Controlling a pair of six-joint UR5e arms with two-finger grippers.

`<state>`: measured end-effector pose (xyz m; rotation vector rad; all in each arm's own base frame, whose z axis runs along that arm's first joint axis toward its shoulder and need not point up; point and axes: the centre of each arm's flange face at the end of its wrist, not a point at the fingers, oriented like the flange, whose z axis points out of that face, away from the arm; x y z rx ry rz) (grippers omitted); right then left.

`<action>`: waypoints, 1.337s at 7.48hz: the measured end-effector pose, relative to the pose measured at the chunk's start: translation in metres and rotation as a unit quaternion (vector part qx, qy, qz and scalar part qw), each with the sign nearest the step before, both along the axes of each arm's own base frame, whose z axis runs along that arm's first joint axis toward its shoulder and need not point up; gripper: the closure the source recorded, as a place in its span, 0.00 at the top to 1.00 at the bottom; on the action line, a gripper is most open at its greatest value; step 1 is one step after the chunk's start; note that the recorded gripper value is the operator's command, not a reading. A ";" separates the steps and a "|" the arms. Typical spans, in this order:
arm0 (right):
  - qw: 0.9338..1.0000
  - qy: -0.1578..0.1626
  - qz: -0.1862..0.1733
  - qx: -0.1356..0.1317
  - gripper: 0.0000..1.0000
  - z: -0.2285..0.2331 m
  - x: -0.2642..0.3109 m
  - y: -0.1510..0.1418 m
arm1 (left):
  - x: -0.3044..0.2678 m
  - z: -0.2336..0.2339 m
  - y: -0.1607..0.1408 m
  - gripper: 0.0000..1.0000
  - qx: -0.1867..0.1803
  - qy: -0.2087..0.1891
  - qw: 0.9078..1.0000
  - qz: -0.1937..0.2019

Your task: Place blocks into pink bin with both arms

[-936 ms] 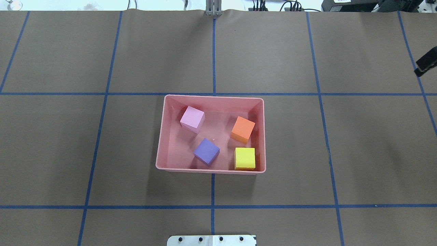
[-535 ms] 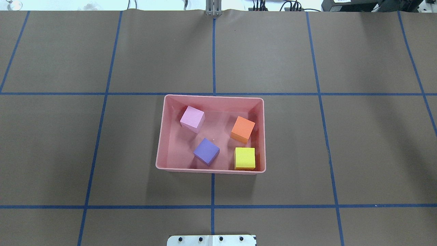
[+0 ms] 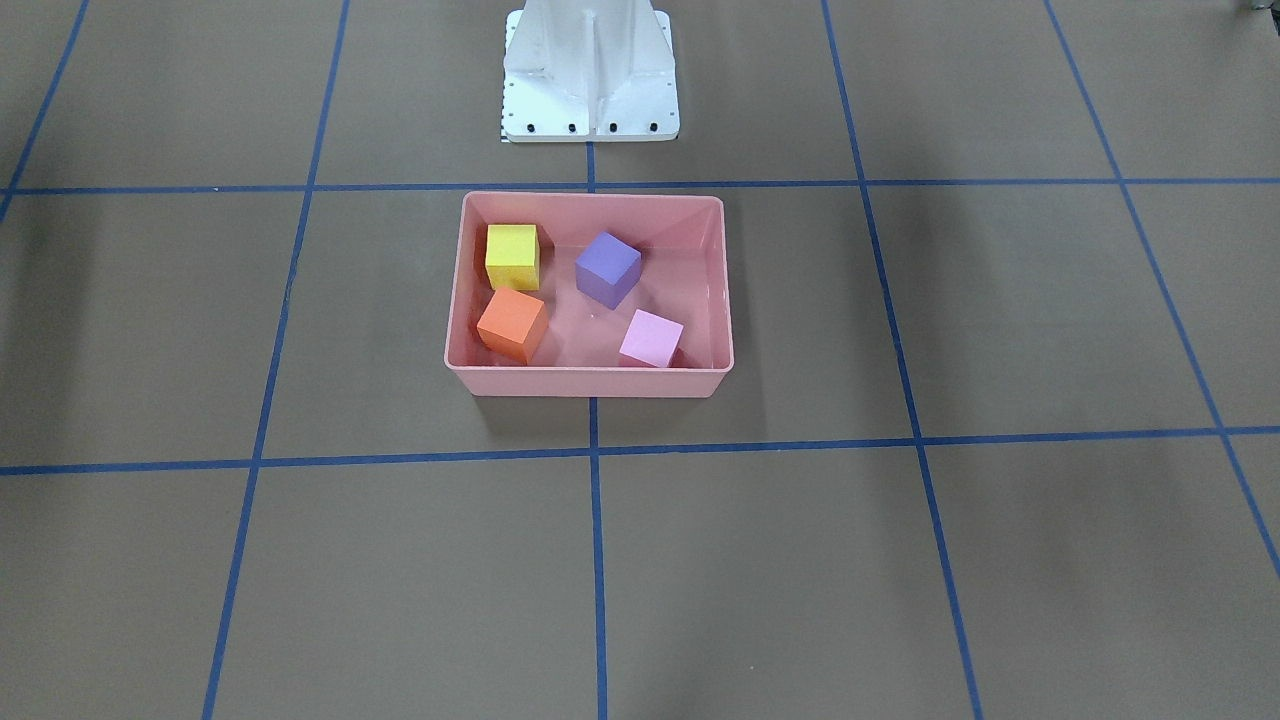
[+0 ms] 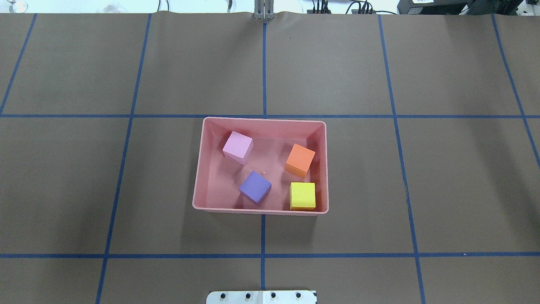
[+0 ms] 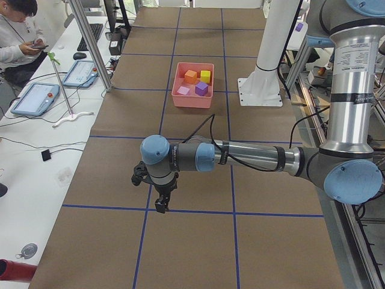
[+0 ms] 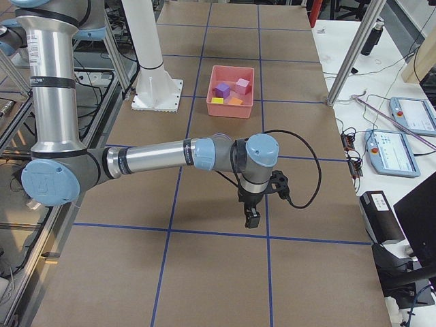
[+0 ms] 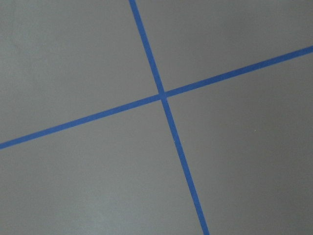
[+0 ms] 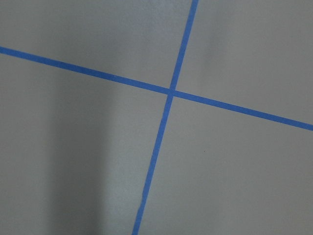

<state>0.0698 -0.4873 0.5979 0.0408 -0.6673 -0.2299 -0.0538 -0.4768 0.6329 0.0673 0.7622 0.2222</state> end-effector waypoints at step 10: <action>1.000 0.000 0.001 -0.014 1.00 0.014 0.000 0.013 | 0.001 -0.019 0.005 1.00 0.013 0.013 0.999 -0.040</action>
